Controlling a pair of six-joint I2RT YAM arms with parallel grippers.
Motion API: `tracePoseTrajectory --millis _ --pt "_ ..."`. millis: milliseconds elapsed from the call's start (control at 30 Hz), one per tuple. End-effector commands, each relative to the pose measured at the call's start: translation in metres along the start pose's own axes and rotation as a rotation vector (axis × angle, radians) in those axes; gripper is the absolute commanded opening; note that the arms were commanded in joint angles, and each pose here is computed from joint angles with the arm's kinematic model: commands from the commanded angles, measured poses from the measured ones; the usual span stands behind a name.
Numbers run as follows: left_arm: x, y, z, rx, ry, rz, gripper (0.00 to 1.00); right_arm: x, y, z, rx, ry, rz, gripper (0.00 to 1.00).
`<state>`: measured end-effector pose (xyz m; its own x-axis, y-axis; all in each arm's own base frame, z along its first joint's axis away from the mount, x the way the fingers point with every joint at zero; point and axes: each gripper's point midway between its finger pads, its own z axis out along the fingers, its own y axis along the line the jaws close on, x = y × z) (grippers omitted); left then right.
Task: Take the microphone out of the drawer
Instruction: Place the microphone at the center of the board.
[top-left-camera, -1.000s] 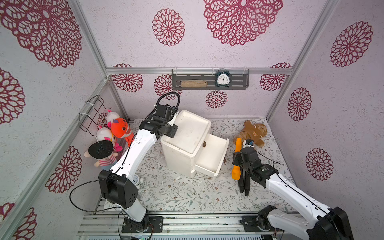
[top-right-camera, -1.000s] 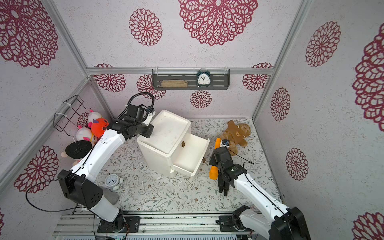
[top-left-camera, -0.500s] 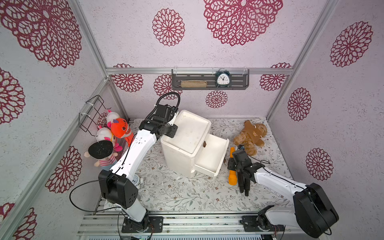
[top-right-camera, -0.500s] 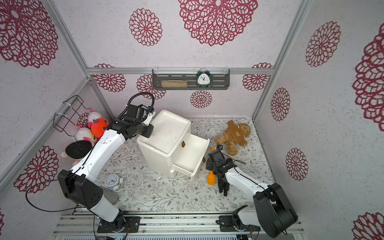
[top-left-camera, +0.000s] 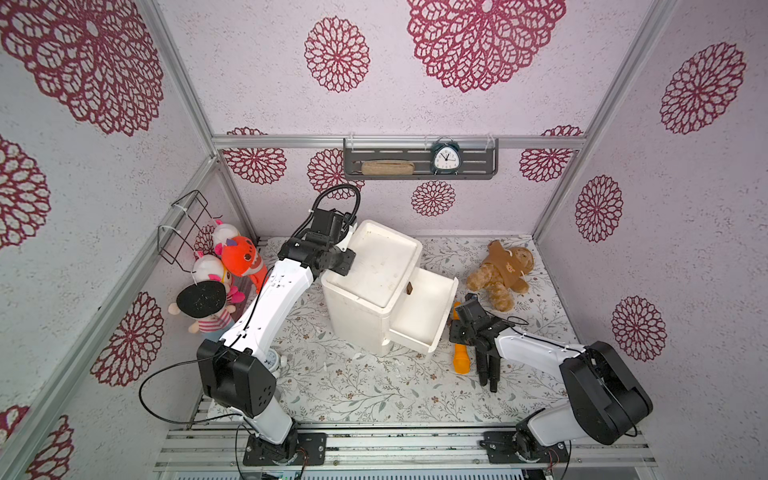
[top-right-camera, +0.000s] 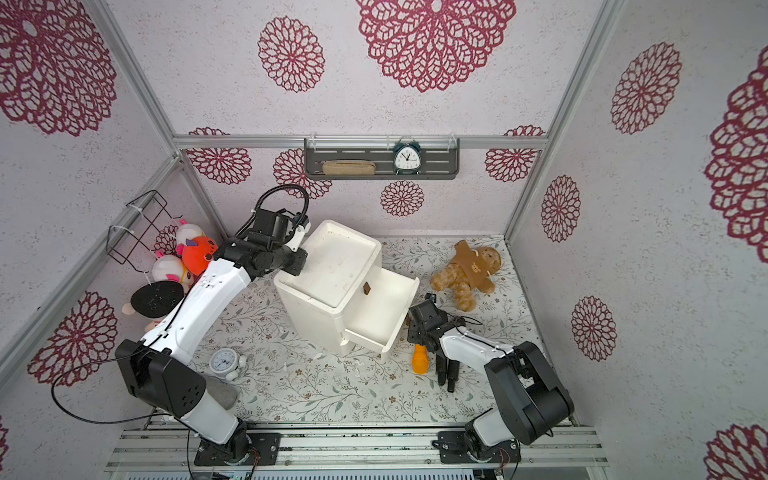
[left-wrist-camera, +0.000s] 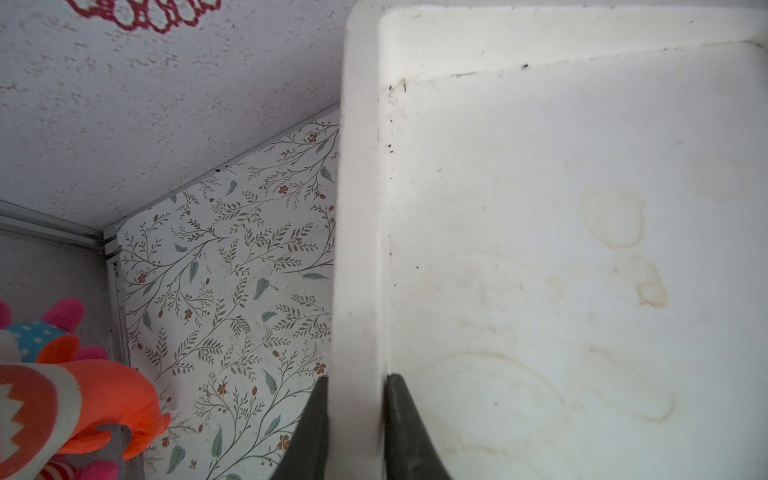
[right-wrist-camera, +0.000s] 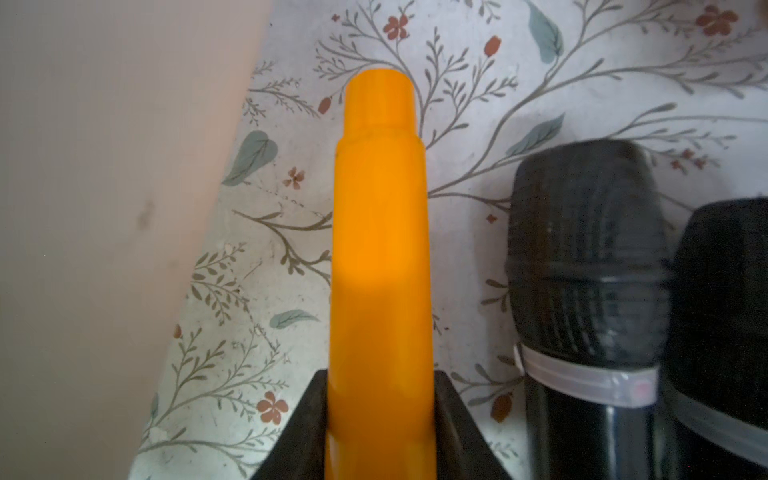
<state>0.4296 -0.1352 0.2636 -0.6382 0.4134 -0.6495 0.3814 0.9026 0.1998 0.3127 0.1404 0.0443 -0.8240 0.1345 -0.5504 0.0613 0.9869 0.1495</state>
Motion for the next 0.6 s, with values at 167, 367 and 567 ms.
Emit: tracePoseTrajectory --millis 167,367,567 --pt "0.038 -0.001 0.025 -0.028 0.163 0.07 0.01 -0.008 0.0 -0.001 0.046 -0.013 -0.093 0.0" --pt "0.039 -0.002 0.027 -0.028 0.169 0.072 0.01 -0.001 -0.004 0.0 0.06 0.006 -0.108 0.03" --pt "0.039 -0.002 0.027 -0.025 0.169 0.07 0.01 0.007 -0.009 0.0 0.068 0.025 -0.105 0.1"
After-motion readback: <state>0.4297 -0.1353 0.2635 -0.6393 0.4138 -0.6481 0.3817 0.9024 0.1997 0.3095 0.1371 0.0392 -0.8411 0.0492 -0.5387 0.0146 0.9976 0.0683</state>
